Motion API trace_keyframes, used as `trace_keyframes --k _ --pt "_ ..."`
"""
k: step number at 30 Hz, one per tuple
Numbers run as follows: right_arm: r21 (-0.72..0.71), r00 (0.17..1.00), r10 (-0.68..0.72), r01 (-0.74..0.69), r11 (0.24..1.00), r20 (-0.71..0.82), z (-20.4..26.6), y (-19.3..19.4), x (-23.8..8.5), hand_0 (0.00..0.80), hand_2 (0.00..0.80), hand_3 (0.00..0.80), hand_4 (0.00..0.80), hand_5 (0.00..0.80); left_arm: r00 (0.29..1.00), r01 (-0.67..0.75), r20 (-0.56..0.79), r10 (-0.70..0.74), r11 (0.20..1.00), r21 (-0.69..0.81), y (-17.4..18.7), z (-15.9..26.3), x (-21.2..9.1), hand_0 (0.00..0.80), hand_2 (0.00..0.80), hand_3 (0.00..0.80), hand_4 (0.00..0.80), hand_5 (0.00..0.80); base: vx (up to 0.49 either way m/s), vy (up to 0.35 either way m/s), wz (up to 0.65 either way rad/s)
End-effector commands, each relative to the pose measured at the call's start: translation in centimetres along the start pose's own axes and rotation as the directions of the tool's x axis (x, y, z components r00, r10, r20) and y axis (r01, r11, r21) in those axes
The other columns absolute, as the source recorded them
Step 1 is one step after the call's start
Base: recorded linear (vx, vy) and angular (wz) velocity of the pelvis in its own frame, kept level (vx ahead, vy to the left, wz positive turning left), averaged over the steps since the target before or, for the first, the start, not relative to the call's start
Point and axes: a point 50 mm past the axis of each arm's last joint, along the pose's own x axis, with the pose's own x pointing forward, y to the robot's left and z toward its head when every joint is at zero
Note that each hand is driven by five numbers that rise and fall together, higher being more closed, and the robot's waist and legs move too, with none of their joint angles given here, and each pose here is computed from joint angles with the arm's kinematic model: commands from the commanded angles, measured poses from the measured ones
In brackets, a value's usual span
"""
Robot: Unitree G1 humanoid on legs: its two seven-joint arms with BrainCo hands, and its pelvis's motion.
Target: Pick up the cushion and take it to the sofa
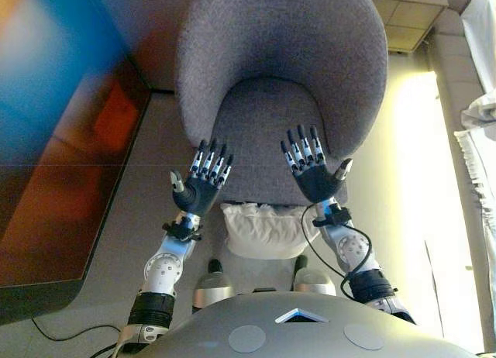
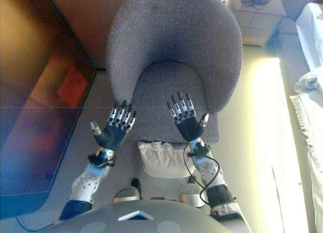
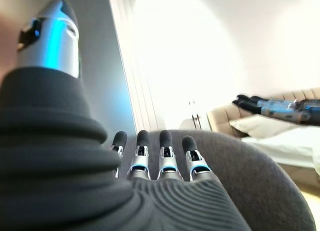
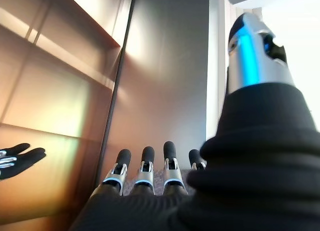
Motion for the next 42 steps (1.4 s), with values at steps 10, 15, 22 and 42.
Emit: trace_keyframes --k 10,15,22,42 --pt "-0.071 1.000 0.010 -0.012 0.997 -0.027 0.3 0.6 -0.2 0.000 0.000 0.000 0.000 0.000 0.997 0.052 0.051 -0.052 0.999 -0.006 -0.6 1.4 0.6 0.000 0.000 0.000 0.000 0.000 0.023 -0.020 0.00" --pt "-0.475 0.944 -0.327 0.305 0.825 0.039 2.5 -1.4 -1.2 0.000 0.000 0.000 0.000 0.000 0.924 -0.381 0.151 0.352 0.805 0.455 1.6 4.3 -0.3 0.000 0.000 0.000 0.000 0.000 0.000 0.000 0.00" --pt "-0.801 0.821 -0.507 0.478 0.362 0.261 6.9 -2.0 -2.6 0.000 0.000 0.000 0.000 0.000 0.813 -0.537 0.295 0.503 0.451 0.712 2.5 7.4 -1.3 0.000 0.000 0.000 0.000 0.000 -0.009 -0.027 0.00" --pt "-0.785 0.660 -0.544 0.619 0.001 0.519 11.5 -3.2 -0.3 0.000 0.000 0.000 0.000 0.000 0.855 -0.441 0.264 0.447 0.356 0.824 2.8 7.3 5.1 0.000 0.000 0.000 0.000 0.000 -0.098 0.018 0.08"
